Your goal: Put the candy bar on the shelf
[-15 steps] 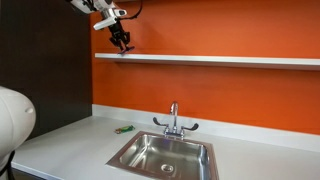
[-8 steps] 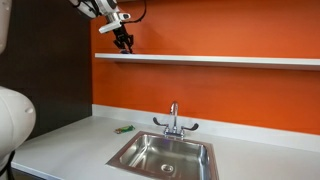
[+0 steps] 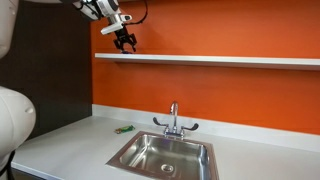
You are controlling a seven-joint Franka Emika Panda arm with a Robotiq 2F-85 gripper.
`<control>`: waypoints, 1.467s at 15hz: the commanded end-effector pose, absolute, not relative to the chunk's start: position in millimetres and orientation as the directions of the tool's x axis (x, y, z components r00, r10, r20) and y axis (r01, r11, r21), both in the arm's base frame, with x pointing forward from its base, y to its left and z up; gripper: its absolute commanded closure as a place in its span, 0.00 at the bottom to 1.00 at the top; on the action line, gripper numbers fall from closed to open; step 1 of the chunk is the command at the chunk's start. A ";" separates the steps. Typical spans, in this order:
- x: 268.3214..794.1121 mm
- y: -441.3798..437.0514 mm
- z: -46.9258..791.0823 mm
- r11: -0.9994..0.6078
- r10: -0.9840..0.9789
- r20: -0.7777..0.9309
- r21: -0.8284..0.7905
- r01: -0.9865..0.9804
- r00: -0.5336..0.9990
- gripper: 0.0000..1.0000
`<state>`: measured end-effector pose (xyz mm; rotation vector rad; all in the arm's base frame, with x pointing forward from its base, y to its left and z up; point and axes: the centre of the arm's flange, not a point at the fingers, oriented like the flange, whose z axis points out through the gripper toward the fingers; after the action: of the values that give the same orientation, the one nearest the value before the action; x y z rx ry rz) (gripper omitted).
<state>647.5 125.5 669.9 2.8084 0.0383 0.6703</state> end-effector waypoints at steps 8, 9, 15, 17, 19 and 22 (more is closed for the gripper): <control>594.5 144.1 667.3 -0.983 0.048 0.414 0.182 -0.031 0.909 0.00; 588.1 145.7 667.4 -0.982 0.038 0.417 0.183 -0.042 0.908 0.00; 540.2 160.5 667.5 -0.977 -0.028 0.447 0.176 -0.119 0.894 0.00; 524.9 165.3 665.1 -0.974 -0.044 0.456 0.178 -0.140 0.889 0.00; 509.0 170.1 662.0 -0.971 -0.059 0.463 0.178 -0.158 0.884 0.00; 487.8 179.0 646.2 -0.968 -0.074 0.457 0.182 -0.174 0.886 0.00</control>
<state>521.5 177.1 664.9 2.8631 -0.1447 0.6428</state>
